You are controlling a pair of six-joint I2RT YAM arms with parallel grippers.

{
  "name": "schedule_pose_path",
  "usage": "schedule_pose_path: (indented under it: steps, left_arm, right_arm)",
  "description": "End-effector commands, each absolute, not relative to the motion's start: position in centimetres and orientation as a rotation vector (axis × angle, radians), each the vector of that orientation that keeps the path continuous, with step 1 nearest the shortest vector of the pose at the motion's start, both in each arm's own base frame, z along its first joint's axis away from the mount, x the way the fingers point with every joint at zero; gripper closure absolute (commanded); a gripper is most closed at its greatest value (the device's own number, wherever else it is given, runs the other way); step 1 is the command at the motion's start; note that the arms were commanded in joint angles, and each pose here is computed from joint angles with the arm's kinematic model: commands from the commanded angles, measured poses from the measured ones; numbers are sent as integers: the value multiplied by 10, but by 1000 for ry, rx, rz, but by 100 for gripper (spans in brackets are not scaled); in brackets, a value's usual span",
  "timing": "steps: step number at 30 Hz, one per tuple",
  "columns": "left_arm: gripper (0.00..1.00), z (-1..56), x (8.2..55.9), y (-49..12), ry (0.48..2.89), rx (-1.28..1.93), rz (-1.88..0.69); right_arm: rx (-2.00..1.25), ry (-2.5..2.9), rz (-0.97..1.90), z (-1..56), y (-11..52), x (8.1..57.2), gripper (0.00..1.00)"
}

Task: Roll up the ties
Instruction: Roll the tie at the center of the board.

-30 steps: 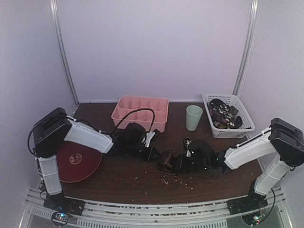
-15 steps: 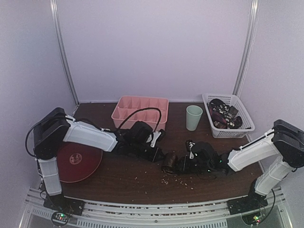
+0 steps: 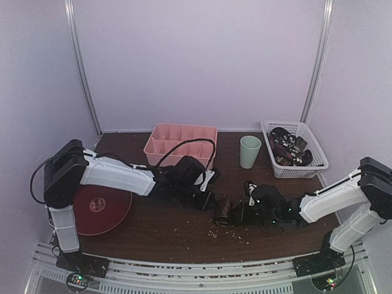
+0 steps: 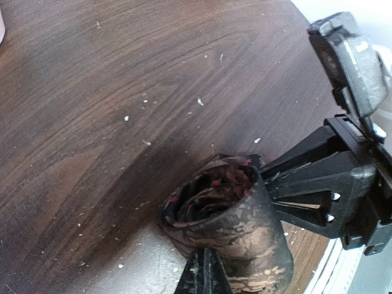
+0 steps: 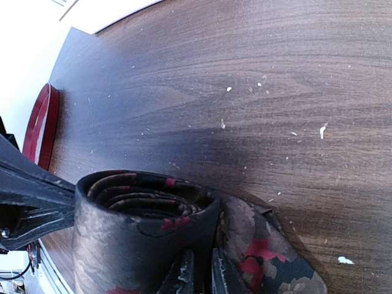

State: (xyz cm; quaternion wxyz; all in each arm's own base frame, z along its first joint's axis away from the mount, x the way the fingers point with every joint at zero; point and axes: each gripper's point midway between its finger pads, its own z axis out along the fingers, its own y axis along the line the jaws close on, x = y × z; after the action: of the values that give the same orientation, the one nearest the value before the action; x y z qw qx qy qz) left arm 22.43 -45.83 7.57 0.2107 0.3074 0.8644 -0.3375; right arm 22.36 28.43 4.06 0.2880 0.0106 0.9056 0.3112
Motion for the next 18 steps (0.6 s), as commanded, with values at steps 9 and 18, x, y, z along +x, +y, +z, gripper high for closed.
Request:
schedule_pose_path:
  steps: [9, 18]
  left_arm:
    - [100, 99, 226, -459, 2373, 824, -912]
    - [100, 109, 225, -458, 2355, 820, -923]
  right_arm:
    - [-62, 2374, 992, 56, 316, 222, 87]
    - [-75, 2386, 1027, 57, 328, 222, 86]
